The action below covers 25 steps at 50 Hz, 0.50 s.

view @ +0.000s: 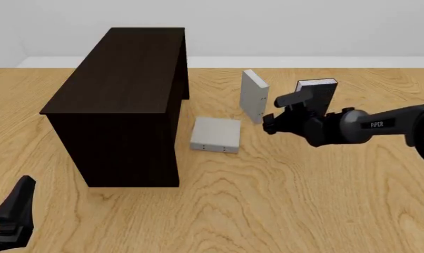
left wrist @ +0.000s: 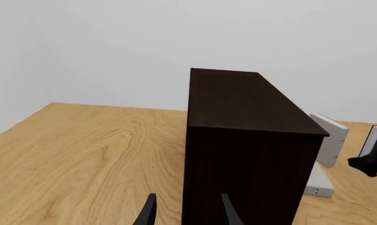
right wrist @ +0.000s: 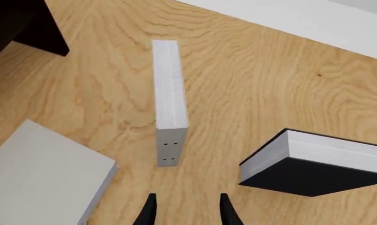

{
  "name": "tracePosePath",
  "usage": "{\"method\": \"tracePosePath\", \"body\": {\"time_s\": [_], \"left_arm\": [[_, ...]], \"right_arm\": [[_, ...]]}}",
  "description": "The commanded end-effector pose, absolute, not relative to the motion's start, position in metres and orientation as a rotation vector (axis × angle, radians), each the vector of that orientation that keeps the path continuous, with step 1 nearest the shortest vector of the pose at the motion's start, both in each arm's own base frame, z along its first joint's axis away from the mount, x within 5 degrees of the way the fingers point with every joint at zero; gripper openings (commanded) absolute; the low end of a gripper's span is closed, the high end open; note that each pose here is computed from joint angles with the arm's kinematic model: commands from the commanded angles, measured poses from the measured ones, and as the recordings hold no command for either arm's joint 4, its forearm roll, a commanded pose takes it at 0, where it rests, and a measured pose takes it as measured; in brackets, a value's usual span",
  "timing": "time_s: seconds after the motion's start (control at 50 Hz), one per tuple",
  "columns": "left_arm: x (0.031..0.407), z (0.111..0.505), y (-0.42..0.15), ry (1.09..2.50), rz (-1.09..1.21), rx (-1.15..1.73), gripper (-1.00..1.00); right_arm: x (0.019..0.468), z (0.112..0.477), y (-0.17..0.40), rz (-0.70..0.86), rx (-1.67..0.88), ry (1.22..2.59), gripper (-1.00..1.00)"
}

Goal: Pick up the book on the right and place it under the cabinet shelf.

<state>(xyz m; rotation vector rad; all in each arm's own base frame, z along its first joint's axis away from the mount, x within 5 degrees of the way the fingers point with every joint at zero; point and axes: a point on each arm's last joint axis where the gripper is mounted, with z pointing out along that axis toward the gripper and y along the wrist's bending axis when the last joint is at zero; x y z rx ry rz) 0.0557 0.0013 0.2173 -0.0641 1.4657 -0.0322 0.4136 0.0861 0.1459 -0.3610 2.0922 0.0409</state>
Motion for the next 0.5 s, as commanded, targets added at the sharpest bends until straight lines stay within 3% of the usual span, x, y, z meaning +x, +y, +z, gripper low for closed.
{"method": "tracePosePath", "body": {"time_s": [0.02, 0.5], "left_arm": [[0.056, 0.217, 0.001, 1.465, -0.034, -0.066, 1.00], [0.056, 0.216, 0.001, 1.465, -0.035, -0.067, 1.00]], "right_arm": [[0.413, 0.139, 0.091, 0.053, -0.364, 2.104, 1.00], [0.415, 0.133, 0.104, 0.078, -0.384, 2.111, 1.00]]}}
